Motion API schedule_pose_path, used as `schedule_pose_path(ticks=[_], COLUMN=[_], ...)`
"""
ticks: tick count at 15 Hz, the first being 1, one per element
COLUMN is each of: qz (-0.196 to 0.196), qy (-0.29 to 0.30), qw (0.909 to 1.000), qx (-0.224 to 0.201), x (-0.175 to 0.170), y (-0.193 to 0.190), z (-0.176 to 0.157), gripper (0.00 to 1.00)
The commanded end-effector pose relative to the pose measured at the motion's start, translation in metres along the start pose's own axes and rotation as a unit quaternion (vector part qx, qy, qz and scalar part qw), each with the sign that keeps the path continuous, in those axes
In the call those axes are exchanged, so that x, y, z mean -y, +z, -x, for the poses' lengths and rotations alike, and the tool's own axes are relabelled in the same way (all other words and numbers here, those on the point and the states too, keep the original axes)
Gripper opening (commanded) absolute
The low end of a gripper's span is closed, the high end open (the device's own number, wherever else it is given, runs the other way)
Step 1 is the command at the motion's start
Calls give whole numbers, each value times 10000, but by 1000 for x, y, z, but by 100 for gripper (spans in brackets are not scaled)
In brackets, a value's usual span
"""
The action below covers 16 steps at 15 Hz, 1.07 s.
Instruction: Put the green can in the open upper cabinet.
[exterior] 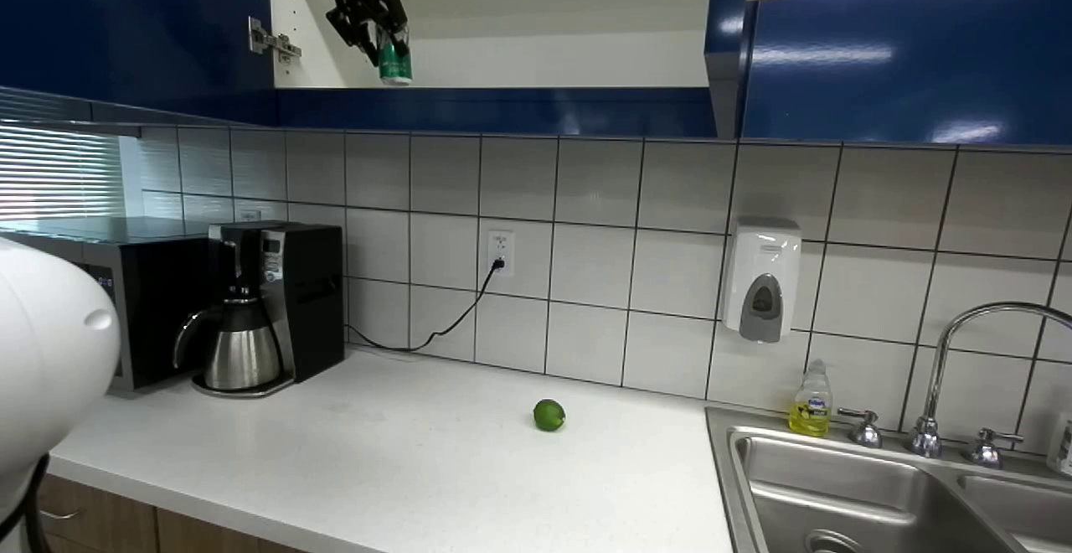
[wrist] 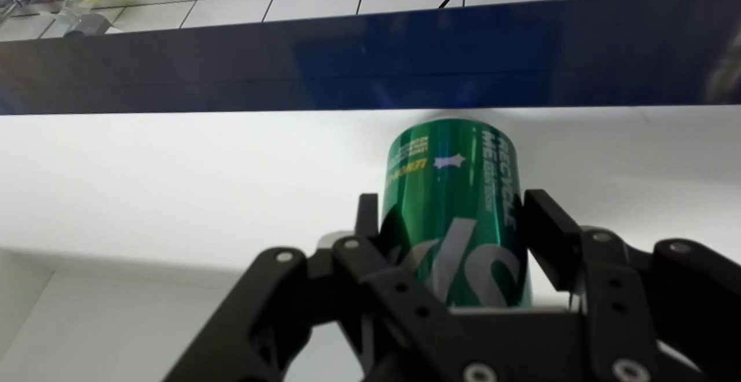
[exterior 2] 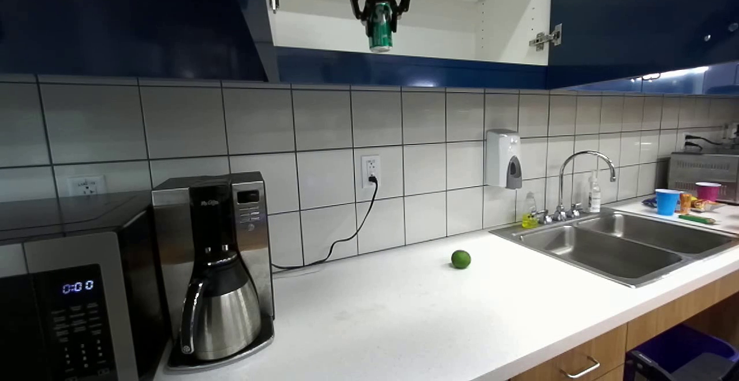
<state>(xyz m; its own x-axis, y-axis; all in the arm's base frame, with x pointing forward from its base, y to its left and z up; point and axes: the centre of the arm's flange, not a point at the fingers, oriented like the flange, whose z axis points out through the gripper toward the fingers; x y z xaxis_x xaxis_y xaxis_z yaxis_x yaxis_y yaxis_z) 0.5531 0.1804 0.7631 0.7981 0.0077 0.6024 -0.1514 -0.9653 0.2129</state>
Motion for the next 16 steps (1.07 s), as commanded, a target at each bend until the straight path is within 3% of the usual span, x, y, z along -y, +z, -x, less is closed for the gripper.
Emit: schedule_pose_path(ticks=[1, 12, 13, 16], qz=[37, 36, 36, 38], qy=[36, 120, 120, 133], qw=[10000, 9998, 9998, 9998], qx=[75, 143, 150, 155], x=[-1, -3, -3, -5], y=[-2, 11, 11, 12], z=[-16, -20, -20, -20], gripper=[39, 39, 89, 100])
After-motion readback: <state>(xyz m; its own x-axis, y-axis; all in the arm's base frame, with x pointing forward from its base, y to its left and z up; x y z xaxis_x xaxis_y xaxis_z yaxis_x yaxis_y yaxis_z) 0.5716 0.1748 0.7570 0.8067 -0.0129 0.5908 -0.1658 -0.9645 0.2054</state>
